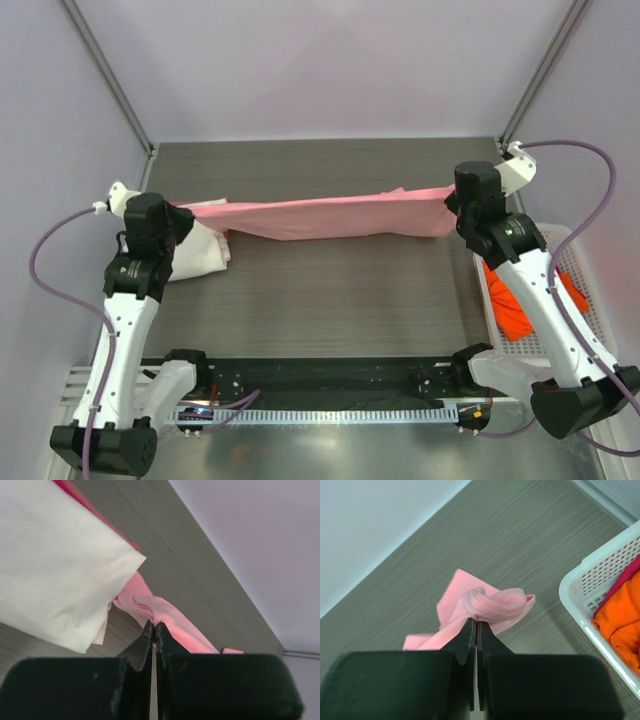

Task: Fold and stack the t-shirts
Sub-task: Fold the tshirt

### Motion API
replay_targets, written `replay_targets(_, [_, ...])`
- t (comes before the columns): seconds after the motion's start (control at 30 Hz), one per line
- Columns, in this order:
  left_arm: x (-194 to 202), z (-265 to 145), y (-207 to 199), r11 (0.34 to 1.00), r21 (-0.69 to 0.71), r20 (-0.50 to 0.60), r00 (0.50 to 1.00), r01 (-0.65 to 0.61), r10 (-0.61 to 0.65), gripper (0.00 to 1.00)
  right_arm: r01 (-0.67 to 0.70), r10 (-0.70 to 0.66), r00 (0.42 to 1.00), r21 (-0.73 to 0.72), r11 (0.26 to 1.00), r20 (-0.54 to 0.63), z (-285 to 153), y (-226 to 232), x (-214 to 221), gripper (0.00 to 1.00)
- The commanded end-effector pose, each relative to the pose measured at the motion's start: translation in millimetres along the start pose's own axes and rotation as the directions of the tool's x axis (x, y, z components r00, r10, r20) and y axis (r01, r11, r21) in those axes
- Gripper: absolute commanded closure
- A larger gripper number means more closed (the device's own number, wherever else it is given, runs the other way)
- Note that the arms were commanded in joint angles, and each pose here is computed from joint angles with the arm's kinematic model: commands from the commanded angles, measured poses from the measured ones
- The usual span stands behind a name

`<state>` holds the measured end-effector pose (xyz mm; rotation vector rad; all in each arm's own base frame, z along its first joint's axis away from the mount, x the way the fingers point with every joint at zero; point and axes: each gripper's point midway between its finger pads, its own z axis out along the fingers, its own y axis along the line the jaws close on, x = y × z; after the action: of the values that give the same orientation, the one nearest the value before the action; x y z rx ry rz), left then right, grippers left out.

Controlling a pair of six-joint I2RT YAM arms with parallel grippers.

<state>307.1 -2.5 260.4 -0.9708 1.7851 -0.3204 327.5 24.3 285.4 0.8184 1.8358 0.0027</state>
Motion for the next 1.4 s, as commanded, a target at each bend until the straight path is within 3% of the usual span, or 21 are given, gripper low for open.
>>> replay_targets(0.0, [-29,-35,-3,0.999,-0.003,0.05,0.998,-0.042,0.042,1.0,0.029,-0.027,0.999,-0.07,0.997,0.03,-39,-3,-36,0.99])
replay_targets(0.23, [-57,-95,-43,0.986,0.167,0.056,0.998,-0.012,0.003,1.0,-0.029,0.052,0.996,-0.277,0.96,0.074,-110,7,-90,0.99])
replay_targets(0.4, [-76,-101,-66,0.982,0.189,0.067,0.998,-0.028,0.015,1.0,-0.032,0.077,0.982,-0.252,0.967,0.17,-125,3,-129,0.99])
replay_targets(0.57, [-92,-78,-99,0.98,0.191,0.05,0.998,-0.054,0.046,1.0,0.01,0.022,0.982,-0.169,0.986,0.186,-90,25,-131,0.99])
replay_targets(0.7, [-84,-26,-119,0.984,0.17,-0.003,0.999,-0.05,0.052,1.0,0.039,-0.02,0.994,-0.182,0.983,0.103,-42,61,-107,0.99])
replay_targets(0.8, [-77,11,-134,0.986,0.162,-0.046,0.998,-0.044,0.052,1.0,-0.011,0.02,0.999,-0.198,0.98,0.048,-1,79,-107,0.99])
replay_targets(0.93, [-90,41,-164,0.982,0.185,-0.05,0.997,-0.047,0.057,1.0,-0.09,0.082,0.996,-0.296,0.951,-0.04,32,107,-125,0.99])
replay_targets(0.97, [-94,43,-168,0.983,0.176,-0.052,0.997,-0.055,0.065,1.0,-0.116,0.122,0.993,-0.324,0.939,-0.002,27,111,-153,0.99])
replay_targets(1.0, [-126,25,-195,0.97,0.237,0.019,0.998,-0.056,0.052,1.0,-0.125,0.127,0.992,-0.324,0.938,-0.016,41,115,-154,0.99])
replay_targets(1.03, [-125,48,-195,0.978,0.202,0.005,0.998,-0.058,0.058,1.0,-0.148,0.159,0.987,-0.382,0.912,-0.003,30,127,-175,0.99])
replay_targets(1.1, [-153,35,-218,0.964,0.264,0.043,0.999,-0.033,0.023,1.0,-0.174,0.181,0.983,-0.374,0.911,-0.017,54,126,-186,0.99])
replay_targets(1.2, [-161,56,-223,0.95,0.313,-0.011,1.0,0.021,-0.018,1.0,-0.195,0.196,0.98,-0.442,0.875,-0.043,50,137,-203,0.99])
replay_targets(1.3, [-145,75,-216,0.942,0.336,-0.049,0.999,0.022,-0.006,1.0,-0.205,0.179,0.979,-0.433,0.878,-0.101,66,134,-182,0.99])
replay_targets(1.33, [-119,96,-193,0.958,0.285,-0.104,0.995,0.024,0.006,1.0,-0.209,0.172,0.977,-0.422,0.882,-0.125,74,129,-167,0.99])
replay_targets(1.37, [-119,93,-194,0.948,0.319,-0.078,0.997,0.02,0.005,1.0,-0.214,0.168,0.975,-0.421,0.881,-0.143,80,126,-157,0.99])
